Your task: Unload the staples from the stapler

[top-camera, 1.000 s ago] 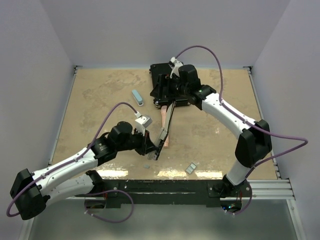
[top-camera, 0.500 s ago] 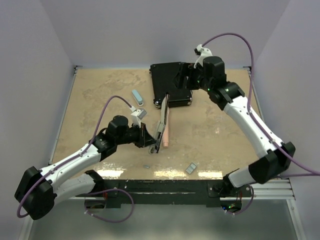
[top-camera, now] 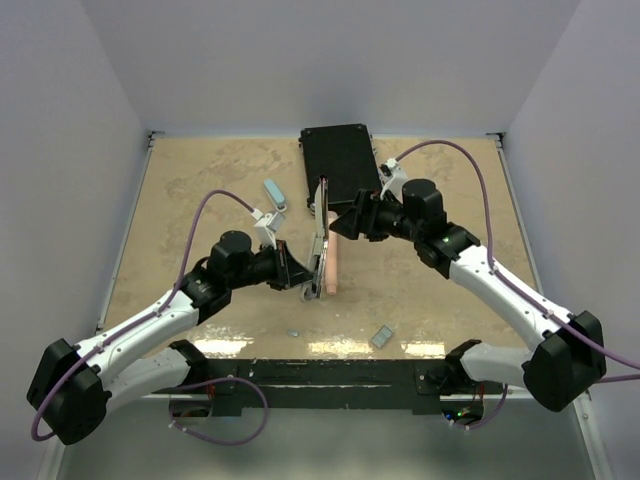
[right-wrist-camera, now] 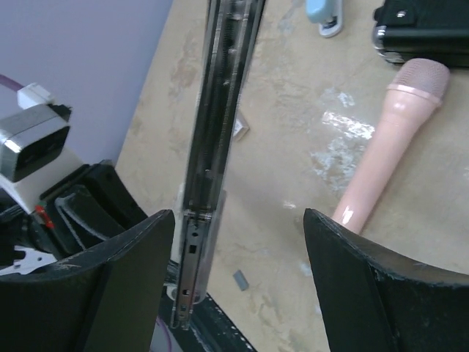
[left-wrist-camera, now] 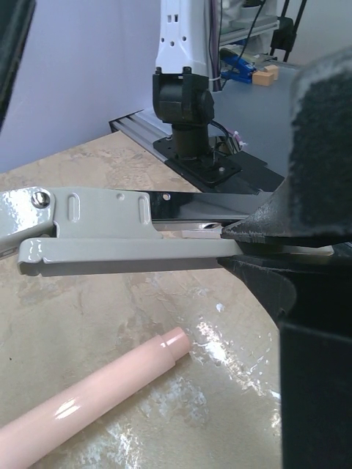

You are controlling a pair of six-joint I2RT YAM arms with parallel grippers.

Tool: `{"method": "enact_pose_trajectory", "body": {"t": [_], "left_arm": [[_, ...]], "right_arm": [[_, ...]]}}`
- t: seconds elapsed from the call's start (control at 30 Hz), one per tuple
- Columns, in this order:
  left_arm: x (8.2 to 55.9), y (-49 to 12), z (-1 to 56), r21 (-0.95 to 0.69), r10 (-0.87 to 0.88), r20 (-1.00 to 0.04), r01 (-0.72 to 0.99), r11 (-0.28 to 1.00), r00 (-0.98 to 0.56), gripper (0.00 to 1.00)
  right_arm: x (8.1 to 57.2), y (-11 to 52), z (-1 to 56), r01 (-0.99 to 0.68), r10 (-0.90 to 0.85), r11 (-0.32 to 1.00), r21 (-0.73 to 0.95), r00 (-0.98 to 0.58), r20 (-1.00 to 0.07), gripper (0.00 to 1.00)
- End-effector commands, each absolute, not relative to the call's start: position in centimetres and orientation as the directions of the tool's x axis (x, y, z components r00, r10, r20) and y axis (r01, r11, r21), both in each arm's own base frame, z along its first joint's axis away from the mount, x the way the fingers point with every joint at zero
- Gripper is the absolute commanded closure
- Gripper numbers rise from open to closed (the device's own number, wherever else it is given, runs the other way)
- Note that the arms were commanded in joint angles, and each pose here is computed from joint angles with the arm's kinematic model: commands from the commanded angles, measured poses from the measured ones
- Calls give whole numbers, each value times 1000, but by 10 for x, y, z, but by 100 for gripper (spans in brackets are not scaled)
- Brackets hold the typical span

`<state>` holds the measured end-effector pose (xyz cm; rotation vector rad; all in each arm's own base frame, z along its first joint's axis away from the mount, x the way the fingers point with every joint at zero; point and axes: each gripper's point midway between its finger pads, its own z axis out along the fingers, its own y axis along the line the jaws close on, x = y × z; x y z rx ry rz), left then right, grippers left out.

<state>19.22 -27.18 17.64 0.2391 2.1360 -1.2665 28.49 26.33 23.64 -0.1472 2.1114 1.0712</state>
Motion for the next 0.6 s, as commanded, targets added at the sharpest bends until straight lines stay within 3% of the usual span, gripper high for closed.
{"method": "enact_pose_trajectory", "body": {"t": [0.0,0.2,0.57], "left_arm": [[208,-280,244,-717,-276,-684,551,427,-675,100],[209,-280,246,-722,-284,-679,547,424,-676,100],[211,-277,250,-716,-301,-687,543,438,-662,100]], "right_arm": [[281,286,281,-487,300,542,685,-649,-699,25],[267,314,272,-495,264,542,679,-667,-697,28],[268,309,243,-412,258,642,646,-677,-689,31]]}}
